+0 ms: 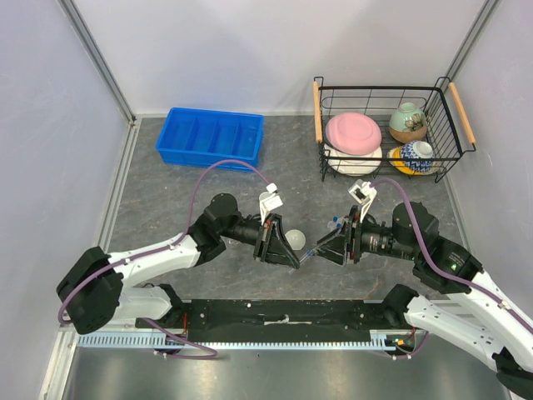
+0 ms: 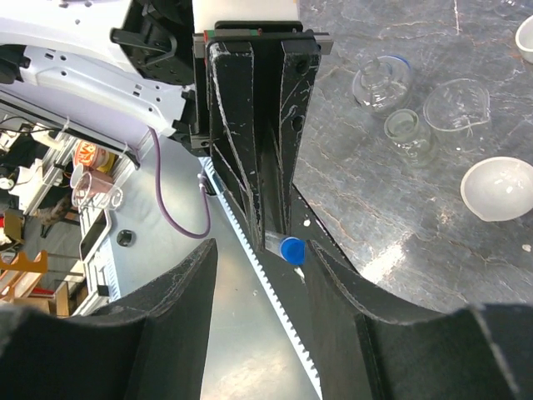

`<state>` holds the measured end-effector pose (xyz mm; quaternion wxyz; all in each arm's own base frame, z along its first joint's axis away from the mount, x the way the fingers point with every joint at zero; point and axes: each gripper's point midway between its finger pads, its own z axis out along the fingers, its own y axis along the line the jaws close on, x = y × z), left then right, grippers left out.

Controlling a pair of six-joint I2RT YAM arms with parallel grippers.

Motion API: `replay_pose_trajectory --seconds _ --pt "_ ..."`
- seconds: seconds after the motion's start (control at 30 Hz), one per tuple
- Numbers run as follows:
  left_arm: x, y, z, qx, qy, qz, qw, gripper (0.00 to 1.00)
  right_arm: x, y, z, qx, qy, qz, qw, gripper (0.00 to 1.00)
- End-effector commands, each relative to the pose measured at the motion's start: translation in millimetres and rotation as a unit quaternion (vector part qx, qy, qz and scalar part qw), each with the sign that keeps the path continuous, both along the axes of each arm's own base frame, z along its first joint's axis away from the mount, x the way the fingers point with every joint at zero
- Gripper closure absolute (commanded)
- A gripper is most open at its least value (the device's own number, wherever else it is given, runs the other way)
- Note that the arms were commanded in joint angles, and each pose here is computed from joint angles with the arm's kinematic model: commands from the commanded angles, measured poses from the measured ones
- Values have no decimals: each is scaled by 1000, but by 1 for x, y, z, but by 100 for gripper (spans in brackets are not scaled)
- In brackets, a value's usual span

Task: Organize the chemistry lab equipment

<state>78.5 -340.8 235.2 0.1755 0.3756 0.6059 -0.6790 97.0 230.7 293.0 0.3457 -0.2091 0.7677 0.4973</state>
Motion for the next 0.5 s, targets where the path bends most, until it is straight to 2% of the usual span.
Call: replay_pose_trajectory --seconds 0.0,0.33,0.47 --pt "-9 6 20 -53 -16 -35 998 98 0 9 11 27 -5 15 1000 47" --pt "-9 10 27 -81 -19 -56 995 98 0 15 11 37 -2 24 999 49" --pt "-7 10 25 -80 -16 -55 995 98 -1 16 13 41 -1 27 999 53"
